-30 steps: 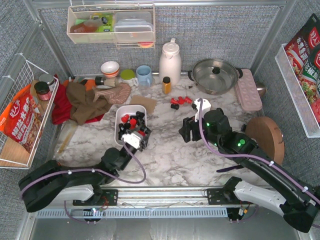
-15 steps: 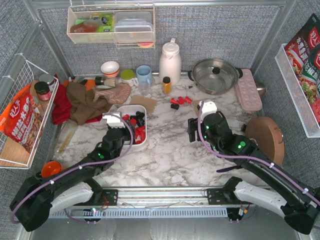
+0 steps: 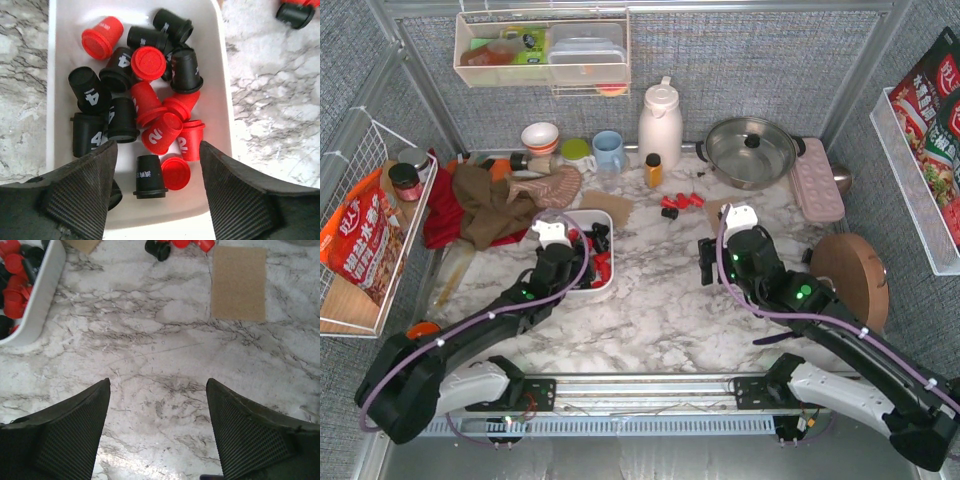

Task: Mix the coffee capsules in the storage basket

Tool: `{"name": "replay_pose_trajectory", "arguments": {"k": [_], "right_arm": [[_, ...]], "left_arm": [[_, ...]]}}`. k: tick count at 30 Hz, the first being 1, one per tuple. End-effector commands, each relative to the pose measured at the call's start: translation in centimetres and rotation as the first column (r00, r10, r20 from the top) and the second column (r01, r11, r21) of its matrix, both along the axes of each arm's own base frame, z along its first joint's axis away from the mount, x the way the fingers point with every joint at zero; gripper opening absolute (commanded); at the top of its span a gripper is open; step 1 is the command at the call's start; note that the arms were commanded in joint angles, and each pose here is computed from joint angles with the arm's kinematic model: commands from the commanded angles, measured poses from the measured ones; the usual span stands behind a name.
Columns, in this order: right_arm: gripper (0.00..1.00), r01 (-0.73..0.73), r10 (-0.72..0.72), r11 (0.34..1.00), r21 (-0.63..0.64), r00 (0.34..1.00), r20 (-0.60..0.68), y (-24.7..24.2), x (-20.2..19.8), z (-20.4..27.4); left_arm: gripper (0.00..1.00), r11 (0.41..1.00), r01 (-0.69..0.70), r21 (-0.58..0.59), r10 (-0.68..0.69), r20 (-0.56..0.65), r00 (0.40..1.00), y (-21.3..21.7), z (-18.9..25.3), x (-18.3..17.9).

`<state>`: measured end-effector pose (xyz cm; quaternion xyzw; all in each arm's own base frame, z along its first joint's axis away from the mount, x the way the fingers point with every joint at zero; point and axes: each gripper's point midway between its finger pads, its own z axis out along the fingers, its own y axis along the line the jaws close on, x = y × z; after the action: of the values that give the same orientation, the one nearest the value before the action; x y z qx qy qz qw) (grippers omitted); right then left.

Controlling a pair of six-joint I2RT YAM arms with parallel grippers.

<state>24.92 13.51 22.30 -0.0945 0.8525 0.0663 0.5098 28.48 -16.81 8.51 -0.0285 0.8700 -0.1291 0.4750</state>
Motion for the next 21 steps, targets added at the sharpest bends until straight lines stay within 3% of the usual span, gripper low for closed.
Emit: {"name": "replay_pose_trajectory", "arguments": {"k": [1, 6, 15, 21], "right_arm": [[0.83, 0.025, -0.025, 0.999, -0.025, 1.000, 0.003, -0.4, 0.4, -0.9], [0.85, 0.032, -0.031, 0.999, -0.033, 0.999, 0.021, 0.4, 2.4, -2.2], [0.82, -0.128, 0.128, 0.992, -0.007, 0.991, -0.026, 4.7, 10.8, -6.0], [0.68, -0.244, 0.238, 0.969, -0.032, 0.961, -0.140, 6.4, 17.3, -8.3]], "left_arm": [[0.78, 0.997, -0.048, -0.055, 0.052, 0.077, 0.996, 0.4, 2.9, 0.7], [0.98, 0.995, -0.021, -0.102, 0.045, 0.240, 0.970, 1.2, 7.2, 0.5], [0.99, 1.000, 0.012, -0.019, -0.004, 0.356, 0.934, 3.6, 12.3, -1.4], [0.99, 0.992, 0.081, 0.092, -0.112, 0.408, 0.906, 4.6, 15.8, -3.1]]}}
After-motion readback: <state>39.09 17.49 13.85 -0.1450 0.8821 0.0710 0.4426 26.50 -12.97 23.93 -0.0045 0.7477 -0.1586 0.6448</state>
